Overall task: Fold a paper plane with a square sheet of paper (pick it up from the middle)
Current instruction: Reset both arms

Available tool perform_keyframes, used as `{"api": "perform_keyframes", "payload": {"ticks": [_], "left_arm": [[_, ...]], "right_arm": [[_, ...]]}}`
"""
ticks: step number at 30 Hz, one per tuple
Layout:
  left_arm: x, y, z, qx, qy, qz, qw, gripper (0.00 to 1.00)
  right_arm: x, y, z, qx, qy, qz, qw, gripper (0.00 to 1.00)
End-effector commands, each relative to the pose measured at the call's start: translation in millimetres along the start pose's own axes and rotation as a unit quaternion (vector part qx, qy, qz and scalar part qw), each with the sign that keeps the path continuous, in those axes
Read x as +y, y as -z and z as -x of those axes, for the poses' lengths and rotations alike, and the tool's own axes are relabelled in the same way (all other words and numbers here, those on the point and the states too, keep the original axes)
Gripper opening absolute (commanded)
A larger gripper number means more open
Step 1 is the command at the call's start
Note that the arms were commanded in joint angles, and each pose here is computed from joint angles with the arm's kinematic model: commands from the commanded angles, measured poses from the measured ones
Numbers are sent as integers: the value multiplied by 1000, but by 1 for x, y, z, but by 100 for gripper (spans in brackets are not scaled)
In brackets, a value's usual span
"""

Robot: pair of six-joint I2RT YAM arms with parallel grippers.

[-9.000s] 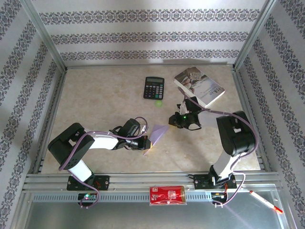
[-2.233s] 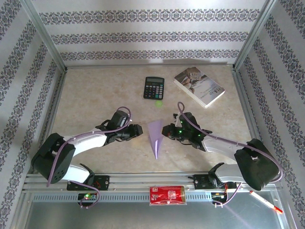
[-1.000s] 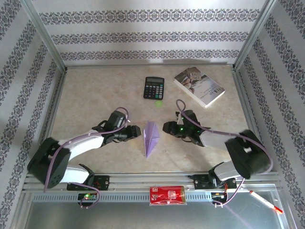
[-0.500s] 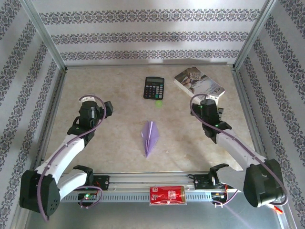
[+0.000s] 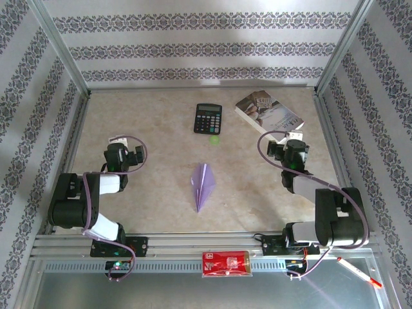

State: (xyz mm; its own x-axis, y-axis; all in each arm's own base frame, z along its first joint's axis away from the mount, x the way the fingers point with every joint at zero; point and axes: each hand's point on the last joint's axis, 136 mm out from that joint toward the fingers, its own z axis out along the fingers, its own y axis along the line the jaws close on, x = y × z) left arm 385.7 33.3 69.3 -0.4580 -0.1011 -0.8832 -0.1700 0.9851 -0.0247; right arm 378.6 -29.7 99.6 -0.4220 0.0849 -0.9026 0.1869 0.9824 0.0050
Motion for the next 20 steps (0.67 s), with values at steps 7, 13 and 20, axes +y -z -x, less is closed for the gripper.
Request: {"api": "perform_keyframes", "payload": {"ticks": [7, 13, 20], "left_arm": [[-19, 0, 20, -71, -21, -58, 996, 100], [-19, 1, 21, -78, -21, -59, 995, 100], [-20, 0, 21, -78, -21, -59, 995, 100]], "right_arm": [[32, -9, 11, -63, 16, 89, 994, 98], [34, -10, 11, -64, 22, 87, 994, 98], [36, -10, 10, -64, 27, 84, 994, 98]]}}
